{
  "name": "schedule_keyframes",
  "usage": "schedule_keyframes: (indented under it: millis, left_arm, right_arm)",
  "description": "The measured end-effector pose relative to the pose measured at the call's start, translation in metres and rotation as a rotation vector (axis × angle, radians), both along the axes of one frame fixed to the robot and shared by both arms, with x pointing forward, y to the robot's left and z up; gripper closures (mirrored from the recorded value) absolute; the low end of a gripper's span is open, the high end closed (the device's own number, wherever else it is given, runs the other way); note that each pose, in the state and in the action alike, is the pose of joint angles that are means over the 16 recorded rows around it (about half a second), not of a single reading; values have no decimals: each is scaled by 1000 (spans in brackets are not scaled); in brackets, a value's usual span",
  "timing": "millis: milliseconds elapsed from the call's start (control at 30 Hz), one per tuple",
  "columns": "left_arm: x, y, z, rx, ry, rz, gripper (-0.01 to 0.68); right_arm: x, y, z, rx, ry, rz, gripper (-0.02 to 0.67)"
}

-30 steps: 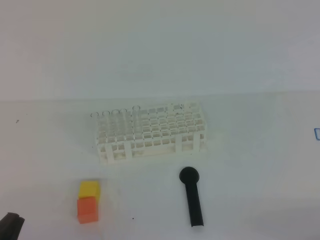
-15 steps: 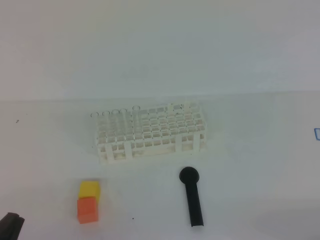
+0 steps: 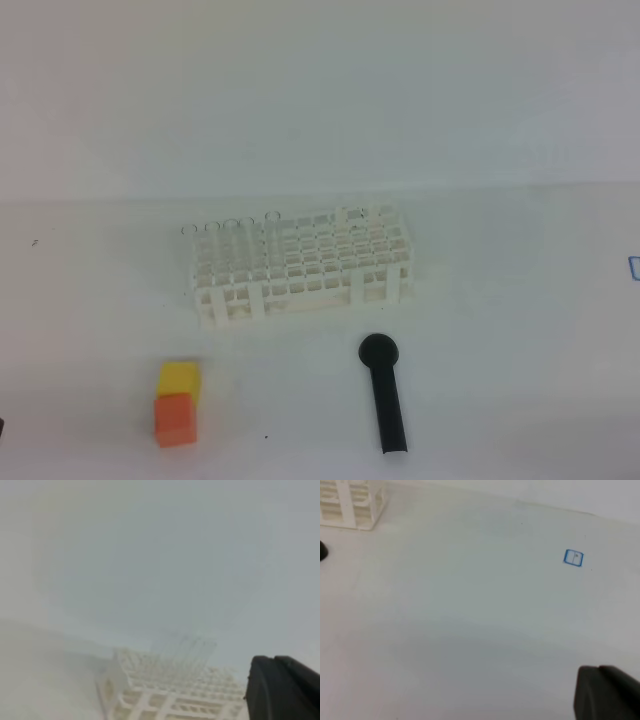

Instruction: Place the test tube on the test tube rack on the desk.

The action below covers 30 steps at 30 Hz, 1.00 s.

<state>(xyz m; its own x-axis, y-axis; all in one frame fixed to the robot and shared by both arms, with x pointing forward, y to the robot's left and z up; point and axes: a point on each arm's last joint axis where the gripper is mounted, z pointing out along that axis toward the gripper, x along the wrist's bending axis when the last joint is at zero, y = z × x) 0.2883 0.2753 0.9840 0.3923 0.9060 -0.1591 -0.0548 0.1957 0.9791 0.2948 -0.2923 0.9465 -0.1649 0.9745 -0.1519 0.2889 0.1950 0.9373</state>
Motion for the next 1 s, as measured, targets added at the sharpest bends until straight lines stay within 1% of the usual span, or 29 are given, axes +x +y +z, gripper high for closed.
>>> schedule_keyframes:
  millis: [100,167,333,433,567,733,867,1000]
  left_arm:
    - [1,2,0,-186,75,1,673]
    - [1,3,0,-268,108,1,673]
    - [2,5,-1,-391,156,2,673]
    - [2,6,-1,-435,170,10,673]
    - [3,9,-2,-446,174,37,673]
    - [5,12,-6,-414,199,90,673]
    - [5,14,-15,-340,266,134,673]
    - [5,14,-23,-258,337,146,673]
  right_arm:
    - [0,0,0,0,0,0,650]
    - [0,0,0,0,0,-1,650]
    - [0,0,0,0,0,-1,650]
    - [0,0,0,0,0,-1,650]
    - [0,0,0,0,0,-1,650]
    - [0,0,0,0,0,-1,650]
    - [0,0,0,0,0,-1,650]
    - [0,0,0,0,1,-1,650]
